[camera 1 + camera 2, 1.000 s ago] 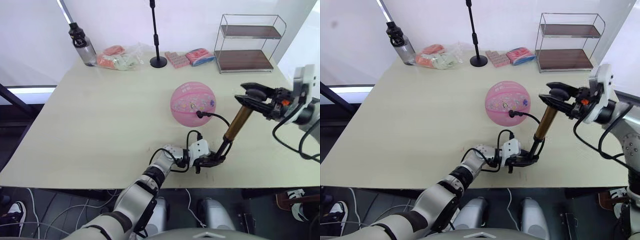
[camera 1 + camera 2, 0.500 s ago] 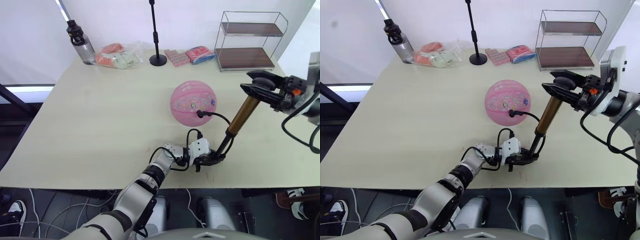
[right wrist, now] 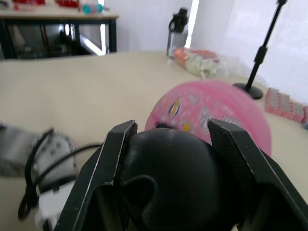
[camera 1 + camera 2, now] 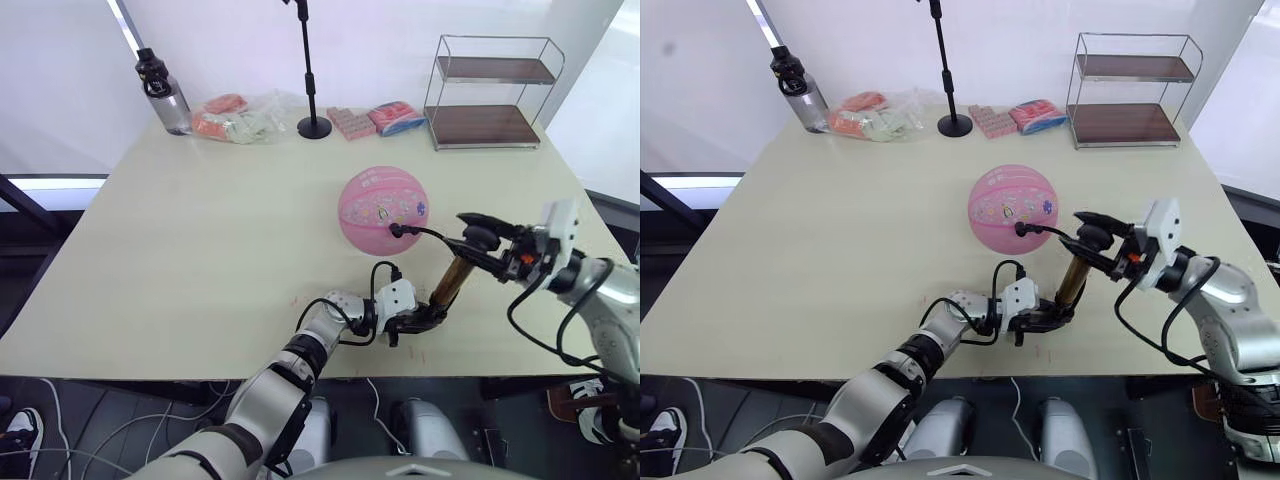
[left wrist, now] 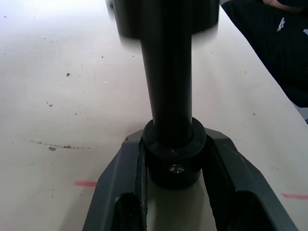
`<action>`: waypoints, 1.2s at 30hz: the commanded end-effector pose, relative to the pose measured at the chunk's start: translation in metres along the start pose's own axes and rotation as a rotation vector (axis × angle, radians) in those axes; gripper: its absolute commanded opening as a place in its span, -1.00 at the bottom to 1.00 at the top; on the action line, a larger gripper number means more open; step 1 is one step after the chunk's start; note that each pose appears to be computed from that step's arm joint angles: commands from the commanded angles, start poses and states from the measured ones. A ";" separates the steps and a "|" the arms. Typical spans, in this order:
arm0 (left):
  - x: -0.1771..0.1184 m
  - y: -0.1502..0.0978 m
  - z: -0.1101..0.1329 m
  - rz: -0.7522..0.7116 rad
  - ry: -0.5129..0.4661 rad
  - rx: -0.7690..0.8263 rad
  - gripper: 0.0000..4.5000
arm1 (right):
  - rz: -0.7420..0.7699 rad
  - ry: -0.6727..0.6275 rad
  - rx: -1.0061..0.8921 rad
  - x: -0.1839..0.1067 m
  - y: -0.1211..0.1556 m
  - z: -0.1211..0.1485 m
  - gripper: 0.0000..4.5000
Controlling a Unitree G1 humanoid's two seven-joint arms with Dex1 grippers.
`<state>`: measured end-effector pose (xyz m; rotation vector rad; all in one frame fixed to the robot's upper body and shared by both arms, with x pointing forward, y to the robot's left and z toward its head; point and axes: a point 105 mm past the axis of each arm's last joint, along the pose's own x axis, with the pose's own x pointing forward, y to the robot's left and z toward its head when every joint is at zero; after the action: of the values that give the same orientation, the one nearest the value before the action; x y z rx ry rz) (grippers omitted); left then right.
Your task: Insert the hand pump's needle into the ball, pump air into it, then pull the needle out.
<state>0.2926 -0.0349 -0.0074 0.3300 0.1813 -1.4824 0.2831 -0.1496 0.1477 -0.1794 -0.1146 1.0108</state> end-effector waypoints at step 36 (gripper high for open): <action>-0.016 -0.019 -0.048 -0.055 0.172 -0.090 -0.51 | -0.027 -0.173 -0.176 -0.022 -0.043 0.138 -0.18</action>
<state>0.2949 -0.0365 -0.0019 0.3389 0.1702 -1.5004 0.2859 -0.1673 0.2692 -0.1879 -0.2691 1.0659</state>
